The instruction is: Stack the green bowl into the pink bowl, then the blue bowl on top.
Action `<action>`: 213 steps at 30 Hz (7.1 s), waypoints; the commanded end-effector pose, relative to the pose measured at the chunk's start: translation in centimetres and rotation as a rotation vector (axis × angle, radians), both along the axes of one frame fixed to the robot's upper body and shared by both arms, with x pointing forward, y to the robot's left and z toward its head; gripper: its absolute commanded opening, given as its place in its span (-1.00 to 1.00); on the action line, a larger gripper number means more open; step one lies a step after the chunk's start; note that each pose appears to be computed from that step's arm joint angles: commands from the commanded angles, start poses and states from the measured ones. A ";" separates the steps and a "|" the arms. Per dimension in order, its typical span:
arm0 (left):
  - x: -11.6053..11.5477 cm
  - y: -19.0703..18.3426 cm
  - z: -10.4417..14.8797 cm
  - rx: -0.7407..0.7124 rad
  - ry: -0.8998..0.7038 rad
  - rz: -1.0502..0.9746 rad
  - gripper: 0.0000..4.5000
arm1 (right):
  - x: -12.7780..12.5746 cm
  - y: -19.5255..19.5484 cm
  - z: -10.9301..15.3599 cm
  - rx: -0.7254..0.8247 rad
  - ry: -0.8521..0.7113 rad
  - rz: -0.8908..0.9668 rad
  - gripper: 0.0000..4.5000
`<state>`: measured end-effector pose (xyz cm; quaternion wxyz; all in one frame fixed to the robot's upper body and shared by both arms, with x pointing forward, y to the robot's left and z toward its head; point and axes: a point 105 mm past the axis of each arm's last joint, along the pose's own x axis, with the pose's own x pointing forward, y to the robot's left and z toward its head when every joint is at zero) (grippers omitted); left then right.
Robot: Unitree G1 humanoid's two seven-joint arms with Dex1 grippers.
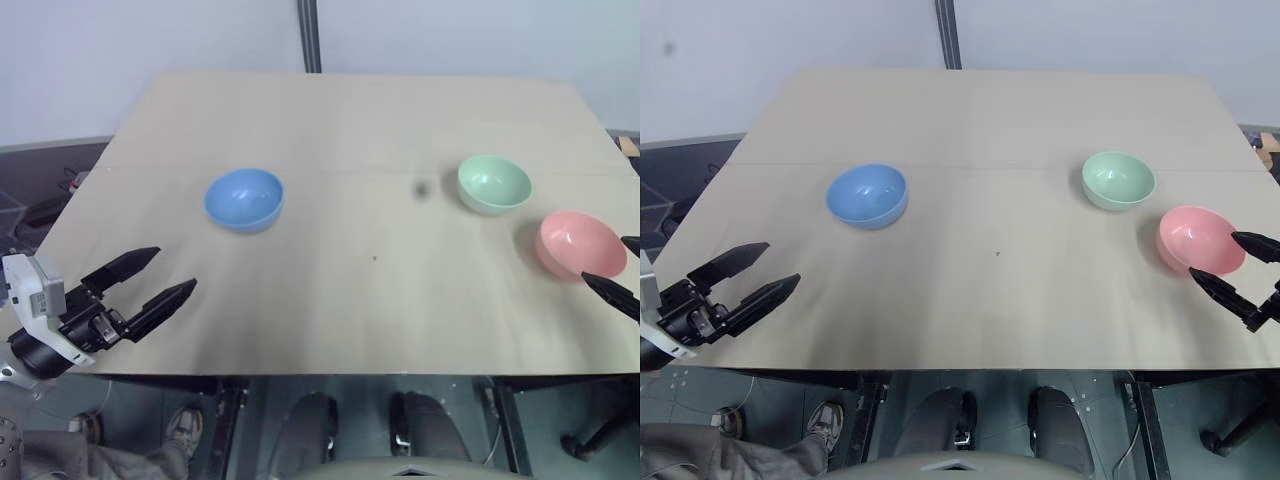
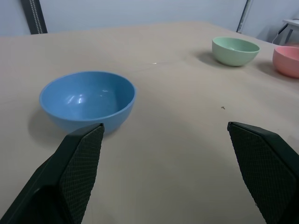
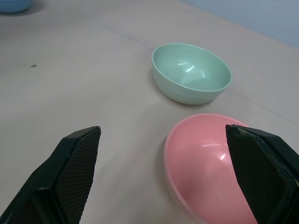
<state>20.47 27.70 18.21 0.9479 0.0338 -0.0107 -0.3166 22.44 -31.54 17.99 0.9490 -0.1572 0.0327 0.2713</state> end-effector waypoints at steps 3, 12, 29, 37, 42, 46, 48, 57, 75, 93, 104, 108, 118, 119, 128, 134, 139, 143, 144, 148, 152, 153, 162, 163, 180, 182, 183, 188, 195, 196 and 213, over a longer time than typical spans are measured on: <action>0.3 -0.8 0.9 -0.006 -0.050 -0.008 1.00 | 0.7 0.7 0.8 -0.010 -0.033 0.043 1.00; 1.6 -1.3 0.9 0.069 -0.071 0.079 1.00 | 1.8 2.3 0.6 -0.012 -0.042 0.111 1.00; 11.0 -6.5 0.9 0.704 -0.133 0.007 1.00 | 8.0 14.8 0.5 -0.089 -0.122 0.313 1.00; 6.1 -10.6 2.9 0.198 -0.140 -0.388 1.00 | 8.8 7.7 1.0 -0.168 -0.112 -0.196 1.00; 4.0 -11.0 3.9 0.126 -0.152 -0.635 1.00 | 7.2 5.3 -1.3 -0.170 0.066 -0.392 1.00; 3.4 -11.6 4.5 0.100 -0.145 -0.773 1.00 | 7.6 4.4 -3.3 -0.097 0.199 -0.491 1.00; 3.6 -11.8 4.7 0.102 -0.153 -0.789 1.00 | 8.1 4.1 -3.7 -0.091 0.219 -0.509 1.00; 3.7 -11.9 4.7 0.097 -0.152 -0.783 1.00 | 9.6 3.4 -4.1 -0.109 0.242 -0.504 -0.85; 4.3 -7.7 2.3 0.134 -0.115 -0.497 1.00 | 2.4 22.0 -3.1 -0.213 0.170 0.498 -0.95; 3.9 -8.9 2.5 0.104 -0.135 -0.491 1.00 | 7.0 27.1 0.1 -0.137 -0.045 0.612 0.98; 4.4 -9.7 2.2 0.071 -0.149 -0.488 1.00 | 15.9 16.8 0.8 -0.275 -0.057 0.198 0.98; 4.1 -9.7 2.1 0.070 -0.149 -0.482 1.00 | 19.5 15.1 -2.2 -0.317 -0.015 0.086 0.98; 2.9 -9.2 1.9 0.072 -0.134 -0.431 1.00 | 22.1 14.7 -1.7 -0.282 -0.046 0.018 -0.58; 2.9 -9.2 1.9 0.071 -0.134 -0.430 1.00 | 22.1 14.8 -1.7 -0.281 -0.047 0.023 -0.79; 4.8 -8.2 2.0 0.034 -0.154 -0.284 1.00 | 15.4 19.7 3.8 -0.192 -0.243 0.429 -0.98; 7.5 -6.5 2.1 0.065 -0.189 -0.093 1.00 | 5.9 24.4 3.2 -0.150 -0.173 0.764 -0.98; 8.2 -6.5 2.2 0.086 -0.201 -0.084 1.00 | 5.7 26.4 -0.9 -0.180 -0.067 0.784 -0.98; 8.5 -6.3 2.2 0.100 -0.194 -0.067 1.00 | 7.8 26.8 -2.1 -0.212 -0.074 0.727 -0.52; 8.5 -6.2 2.2 0.104 -0.192 -0.062 1.00 | 8.1 26.8 -2.0 -0.209 -0.082 0.713 -0.31; 9.2 -4.6 1.3 0.282 -0.177 0.088 1.00 | 8.0 25.7 0.8 -0.155 -0.170 0.669 0.56; 9.6 -3.7 0.2 0.434 -0.112 0.184 1.00 | 6.3 25.1 3.2 -0.062 -0.219 0.684 0.56; 9.9 -3.2 -0.1 0.489 -0.083 0.219 1.00 | 5.8 24.9 3.7 -0.047 -0.223 0.688 0.56; 12.7 -2.1 -1.7 0.933 -0.021 0.266 1.00 | 4.7 24.0 3.4 -0.012 -0.185 0.631 0.56; 12.8 -2.2 -1.7 0.933 -0.020 0.258 0.76 | 4.7 23.9 3.5 -0.008 -0.184 0.624 0.58; 12.0 -10.6 2.7 0.792 -0.258 -0.161 -0.97 | 5.1 21.0 2.6 -0.016 -0.179 0.455 0.58; 11.3 -13.4 4.3 0.763 -0.335 -0.305 -0.97 | 5.2 20.2 2.7 -0.021 -0.180 0.403 0.58; 11.0 -14.5 4.8 0.754 -0.363 -0.363 -0.97 | 5.2 19.8 2.7 -0.022 -0.180 0.381 0.58; 10.2 -17.6 5.8 0.730 -0.430 -0.600 -0.97 | 5.1 18.8 2.5 -0.037 -0.178 0.320 0.58; 9.8 -19.5 4.8 0.757 -0.400 -0.872 -0.59 | 4.9 18.1 2.6 -0.045 -0.184 0.255 0.58; 9.8 -19.6 4.9 0.748 -0.404 -0.886 -0.37 | 4.9 18.0 2.6 -0.042 -0.183 0.246 0.58; 9.6 -10.9 5.0 0.267 -0.149 -0.213 1.00 | 6.8 14.0 -0.5 -0.021 -0.052 0.256 0.98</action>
